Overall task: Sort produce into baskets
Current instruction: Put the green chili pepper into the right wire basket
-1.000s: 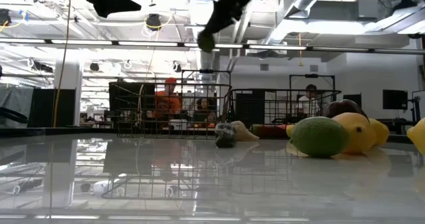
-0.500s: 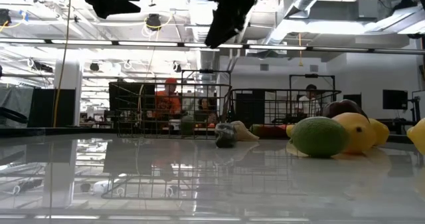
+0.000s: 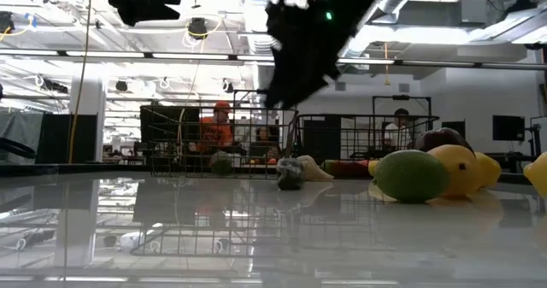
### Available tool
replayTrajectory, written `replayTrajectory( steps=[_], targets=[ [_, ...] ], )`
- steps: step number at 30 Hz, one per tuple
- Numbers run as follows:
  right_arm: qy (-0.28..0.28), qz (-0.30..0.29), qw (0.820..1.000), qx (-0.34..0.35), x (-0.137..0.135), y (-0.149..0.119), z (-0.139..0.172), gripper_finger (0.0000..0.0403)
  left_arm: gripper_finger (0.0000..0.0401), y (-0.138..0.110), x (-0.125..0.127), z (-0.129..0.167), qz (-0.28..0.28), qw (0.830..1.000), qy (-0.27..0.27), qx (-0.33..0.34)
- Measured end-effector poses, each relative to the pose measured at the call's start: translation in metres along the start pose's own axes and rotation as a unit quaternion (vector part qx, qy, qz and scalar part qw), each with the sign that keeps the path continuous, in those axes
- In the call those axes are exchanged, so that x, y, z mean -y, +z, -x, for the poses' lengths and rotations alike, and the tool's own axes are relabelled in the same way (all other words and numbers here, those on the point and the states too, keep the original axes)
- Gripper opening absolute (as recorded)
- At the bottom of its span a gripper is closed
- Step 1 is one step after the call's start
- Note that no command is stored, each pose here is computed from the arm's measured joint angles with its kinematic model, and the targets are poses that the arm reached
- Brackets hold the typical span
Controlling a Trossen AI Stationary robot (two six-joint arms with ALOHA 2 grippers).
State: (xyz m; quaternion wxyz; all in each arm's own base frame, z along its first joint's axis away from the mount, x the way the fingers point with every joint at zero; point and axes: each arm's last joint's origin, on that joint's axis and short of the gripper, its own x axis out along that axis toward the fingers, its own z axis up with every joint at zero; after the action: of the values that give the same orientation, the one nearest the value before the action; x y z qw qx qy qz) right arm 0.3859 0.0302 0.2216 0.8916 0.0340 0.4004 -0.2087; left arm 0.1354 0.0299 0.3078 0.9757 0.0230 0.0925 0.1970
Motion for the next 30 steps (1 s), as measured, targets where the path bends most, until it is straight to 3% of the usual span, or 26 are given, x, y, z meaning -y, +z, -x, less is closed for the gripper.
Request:
replayTrajectory(
  steps=[7, 15, 23, 30],
  targets=[
    [-0.052, -0.104, 0.993, 0.018, 0.001, -0.028, -0.023, 0.0306, 0.0272, 0.000, 0.000, 0.000, 0.001, 1.000, 0.000, 0.001],
    [-0.082, -0.128, 0.988, -0.015, -0.006, -0.049, -0.053, 0.0306, 0.0272, 0.000, 0.000, 0.000, 0.000, 1.000, 0.000, -0.002],
    [-0.085, -0.105, 0.989, -0.050, -0.007, -0.058, -0.057, 0.0306, 0.0272, -0.001, 0.000, 0.000, -0.003, 1.000, -0.001, -0.004],
    [-0.050, -0.031, 0.994, -0.090, -0.007, -0.064, -0.058, 0.0281, 0.0272, -0.001, 0.000, 0.000, -0.002, 1.000, 0.000, -0.004]
  ],
)
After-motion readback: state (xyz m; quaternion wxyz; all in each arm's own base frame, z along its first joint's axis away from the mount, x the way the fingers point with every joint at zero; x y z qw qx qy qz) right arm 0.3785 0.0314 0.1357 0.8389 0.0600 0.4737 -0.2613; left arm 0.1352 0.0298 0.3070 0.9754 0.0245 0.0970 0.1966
